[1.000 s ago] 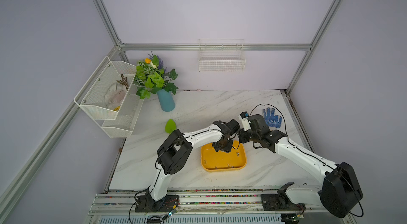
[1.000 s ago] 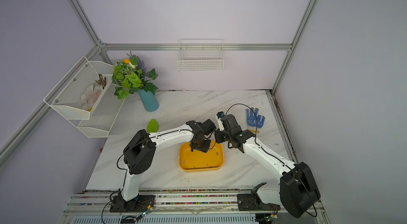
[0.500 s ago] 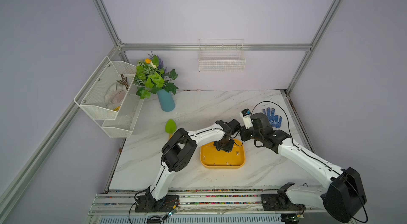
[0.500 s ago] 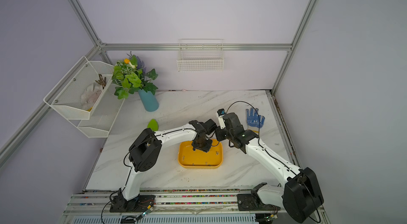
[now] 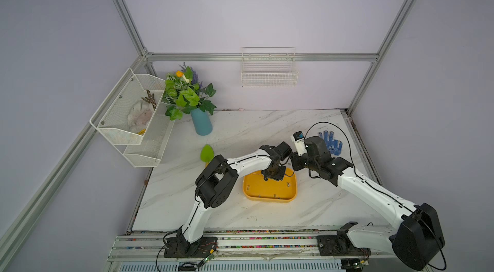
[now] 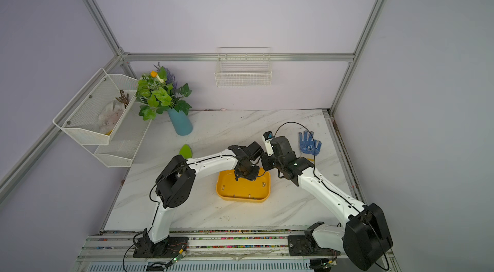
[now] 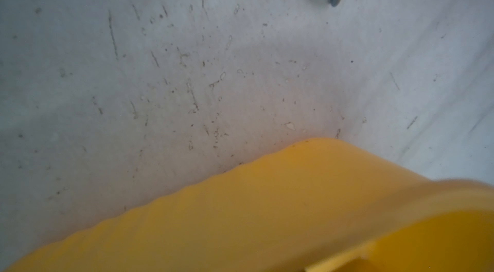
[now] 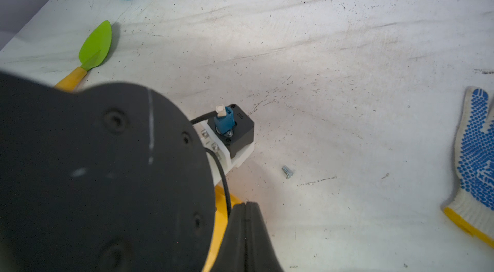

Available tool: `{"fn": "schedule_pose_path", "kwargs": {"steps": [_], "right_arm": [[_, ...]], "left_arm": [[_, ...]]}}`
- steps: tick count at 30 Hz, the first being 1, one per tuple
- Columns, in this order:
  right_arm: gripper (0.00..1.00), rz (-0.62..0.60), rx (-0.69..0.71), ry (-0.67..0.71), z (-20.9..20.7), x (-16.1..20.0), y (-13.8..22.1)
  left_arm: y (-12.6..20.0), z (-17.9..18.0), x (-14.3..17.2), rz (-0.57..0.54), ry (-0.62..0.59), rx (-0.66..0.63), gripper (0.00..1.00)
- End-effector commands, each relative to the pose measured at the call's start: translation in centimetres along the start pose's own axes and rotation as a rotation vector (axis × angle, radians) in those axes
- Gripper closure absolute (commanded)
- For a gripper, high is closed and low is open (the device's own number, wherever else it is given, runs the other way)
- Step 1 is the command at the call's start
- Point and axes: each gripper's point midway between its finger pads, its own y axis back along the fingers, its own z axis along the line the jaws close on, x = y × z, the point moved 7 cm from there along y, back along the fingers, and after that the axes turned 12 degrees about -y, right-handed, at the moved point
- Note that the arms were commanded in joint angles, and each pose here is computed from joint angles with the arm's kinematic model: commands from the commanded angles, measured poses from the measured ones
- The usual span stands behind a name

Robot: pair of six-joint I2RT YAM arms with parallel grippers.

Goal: Take out the screws from the storage box
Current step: Pick up the screw from the storage box.

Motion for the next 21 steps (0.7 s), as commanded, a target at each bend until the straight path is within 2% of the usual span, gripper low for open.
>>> {"fn": "schedule_pose_path", "kwargs": {"steps": [1, 4, 8, 10, 13, 21], "right_arm": [[0.95, -0.035, 0.001, 0.009, 0.2, -0.8, 0.5], [0.95, -0.042, -0.003, 0.011, 0.3, -1.0, 0.7], [0.95, -0.063, -0.024, 0.012, 0.5, -1.3, 0.9], [0.95, -0.053, -0.026, 0.015, 0.5, -1.2, 0.8], [0.95, -0.049, -0.026, 0.015, 0.5, -1.0, 1.0], [0.94, -0.061, -0.014, 0.022, 0.4, -1.1, 1.5]], "left_arm": [[0.0, 0.3, 1.8, 0.071, 0.006, 0.016, 0.68], [0.2, 0.7, 2.6, 0.102, 0.028, -0.015, 0.64], [1.6, 0.6, 1.7, 0.003, 0.008, -0.012, 0.64], [2.0, 0.8, 1.2, -0.008, -0.017, -0.044, 0.63], [0.8, 1.2, 1.4, 0.046, -0.045, -0.047, 0.63], [-1.0, 1.4, 1.6, 0.078, -0.057, -0.015, 0.63]]}}
